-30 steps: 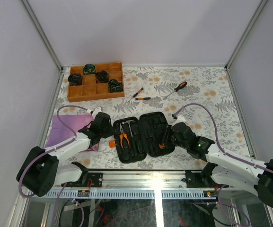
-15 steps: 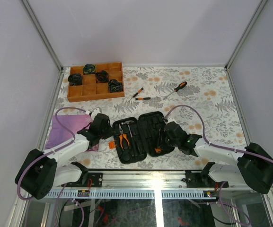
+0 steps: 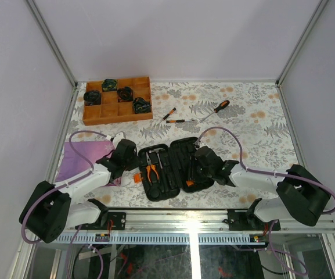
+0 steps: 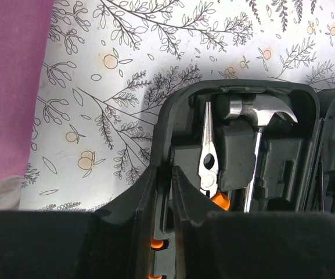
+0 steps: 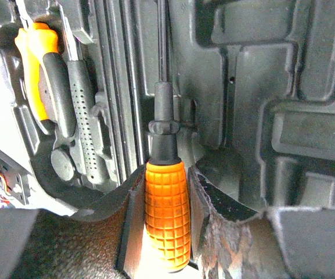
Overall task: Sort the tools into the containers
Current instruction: Place the screwdriver in the storage box.
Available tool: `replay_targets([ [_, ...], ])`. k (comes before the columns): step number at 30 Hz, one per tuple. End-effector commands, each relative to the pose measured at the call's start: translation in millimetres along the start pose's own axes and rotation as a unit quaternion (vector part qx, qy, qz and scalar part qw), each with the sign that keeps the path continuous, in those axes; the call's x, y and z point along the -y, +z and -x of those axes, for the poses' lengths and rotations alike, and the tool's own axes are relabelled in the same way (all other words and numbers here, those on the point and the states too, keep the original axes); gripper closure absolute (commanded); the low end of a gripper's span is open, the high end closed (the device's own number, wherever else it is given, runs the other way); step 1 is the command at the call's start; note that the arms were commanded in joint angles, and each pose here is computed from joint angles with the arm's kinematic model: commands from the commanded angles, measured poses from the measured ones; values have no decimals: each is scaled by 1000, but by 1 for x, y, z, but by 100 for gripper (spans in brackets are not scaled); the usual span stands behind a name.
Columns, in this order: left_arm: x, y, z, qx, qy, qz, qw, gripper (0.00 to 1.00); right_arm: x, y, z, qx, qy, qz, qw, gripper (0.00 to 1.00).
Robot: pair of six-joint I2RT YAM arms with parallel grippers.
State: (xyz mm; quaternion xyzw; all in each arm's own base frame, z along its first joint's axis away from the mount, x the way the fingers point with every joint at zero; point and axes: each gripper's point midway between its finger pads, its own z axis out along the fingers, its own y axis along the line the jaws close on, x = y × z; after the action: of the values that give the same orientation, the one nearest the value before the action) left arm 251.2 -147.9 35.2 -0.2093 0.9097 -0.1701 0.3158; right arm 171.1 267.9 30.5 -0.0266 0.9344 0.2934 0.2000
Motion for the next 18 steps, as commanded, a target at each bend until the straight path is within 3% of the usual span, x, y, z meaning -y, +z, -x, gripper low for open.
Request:
replay_targets([
  [1, -15, 2, -19, -35, 21, 37, 998, 86, -14, 2, 3, -12, -21, 20, 999, 80],
  [6, -12, 2, -20, -36, 24, 37, 998, 86, -5, 0, 1, -18, -25, -4, 1000, 66],
  [18, -7, 1, -18, -35, 29, 39, 998, 86, -14, -17, 7, -7, -31, 5, 999, 53],
])
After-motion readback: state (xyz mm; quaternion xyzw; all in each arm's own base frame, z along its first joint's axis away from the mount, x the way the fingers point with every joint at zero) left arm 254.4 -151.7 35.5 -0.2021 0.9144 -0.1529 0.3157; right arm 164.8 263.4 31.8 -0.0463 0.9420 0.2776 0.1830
